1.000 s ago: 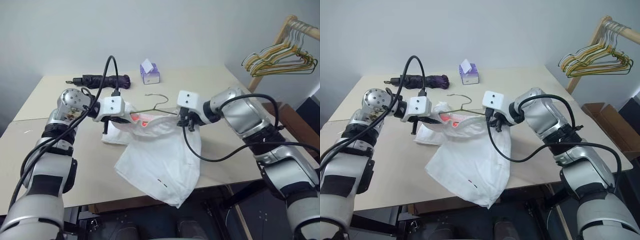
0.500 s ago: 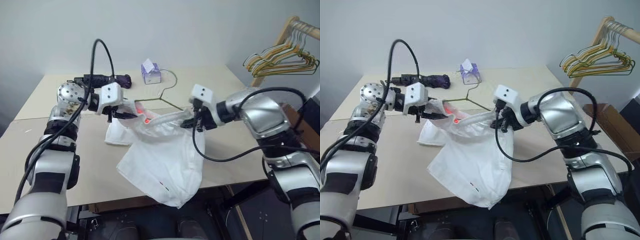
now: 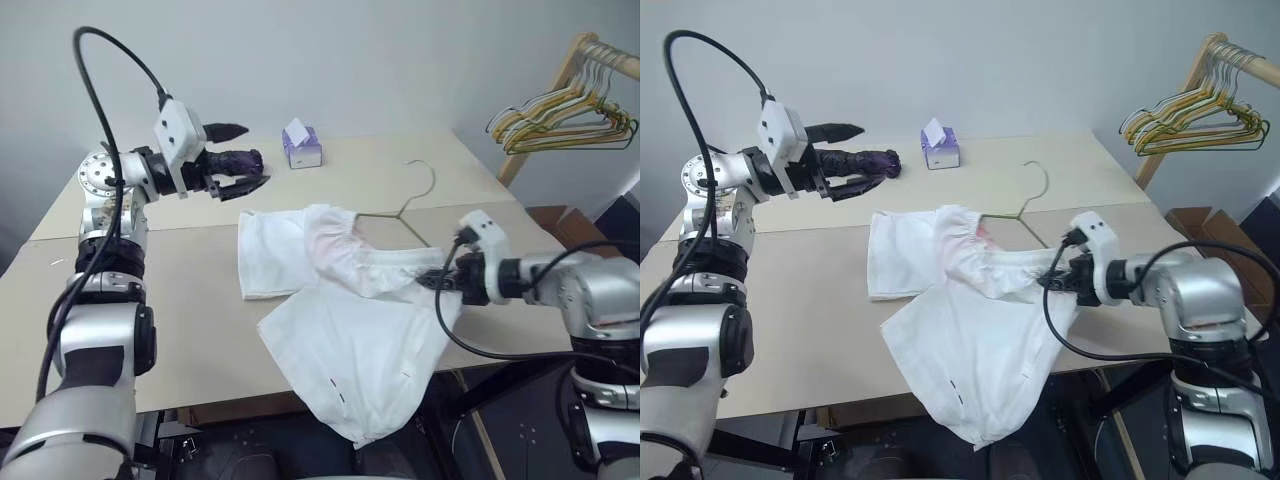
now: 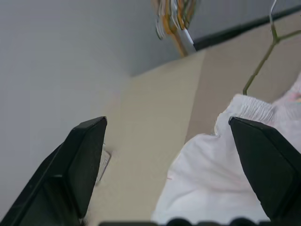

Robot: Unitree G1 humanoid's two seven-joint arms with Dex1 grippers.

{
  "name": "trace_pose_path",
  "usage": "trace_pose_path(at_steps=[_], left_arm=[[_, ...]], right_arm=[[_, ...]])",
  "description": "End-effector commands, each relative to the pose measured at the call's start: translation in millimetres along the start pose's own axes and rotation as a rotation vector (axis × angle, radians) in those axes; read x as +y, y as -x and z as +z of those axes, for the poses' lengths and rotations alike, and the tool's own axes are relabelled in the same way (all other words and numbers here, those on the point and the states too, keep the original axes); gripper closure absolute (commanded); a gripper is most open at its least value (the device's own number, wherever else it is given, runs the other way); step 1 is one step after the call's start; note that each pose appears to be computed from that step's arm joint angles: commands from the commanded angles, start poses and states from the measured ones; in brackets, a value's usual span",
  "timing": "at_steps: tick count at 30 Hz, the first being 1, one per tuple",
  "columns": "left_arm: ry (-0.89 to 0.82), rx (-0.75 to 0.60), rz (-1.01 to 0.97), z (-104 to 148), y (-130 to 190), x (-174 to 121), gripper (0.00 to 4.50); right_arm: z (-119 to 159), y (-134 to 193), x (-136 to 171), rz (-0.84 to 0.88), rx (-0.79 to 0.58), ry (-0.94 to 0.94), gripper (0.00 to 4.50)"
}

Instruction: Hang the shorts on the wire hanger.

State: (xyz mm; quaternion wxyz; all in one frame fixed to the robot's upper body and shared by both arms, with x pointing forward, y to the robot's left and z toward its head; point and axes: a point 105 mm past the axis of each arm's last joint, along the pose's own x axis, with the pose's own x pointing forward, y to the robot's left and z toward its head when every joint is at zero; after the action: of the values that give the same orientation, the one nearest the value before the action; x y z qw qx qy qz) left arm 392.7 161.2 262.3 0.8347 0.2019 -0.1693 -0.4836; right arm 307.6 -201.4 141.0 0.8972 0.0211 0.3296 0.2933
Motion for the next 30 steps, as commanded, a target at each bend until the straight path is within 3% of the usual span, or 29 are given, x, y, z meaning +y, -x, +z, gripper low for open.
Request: trace_pose_path(at_steps=[1,6,10,21,30], left_arm=[[0.089,-0.155,0.035,30,-11,-9,0.01],[0.291,-0.298,0.03,61,-29,-34,0.01],[0.352,-0.353,-0.002,77,-32,-47,0.01],[0.307,-0.296,-0.018,68,-30,-49,0.01],[0.34,-0.342,-0.021,72,-34,-61,0.01]], right_arm=[[13,27,-12,-0.121,-0.121,-0.059,4.5],[16,47,-32,-0.273,-0.229,-0.187,4.5],[18,55,-44,-0.338,-0.293,-0.258,4.5],[9,35,-26,-0.272,-0.148,-0.144,4.5],[39,57,-56,-0.465,-0.377,-0.245,4.5]])
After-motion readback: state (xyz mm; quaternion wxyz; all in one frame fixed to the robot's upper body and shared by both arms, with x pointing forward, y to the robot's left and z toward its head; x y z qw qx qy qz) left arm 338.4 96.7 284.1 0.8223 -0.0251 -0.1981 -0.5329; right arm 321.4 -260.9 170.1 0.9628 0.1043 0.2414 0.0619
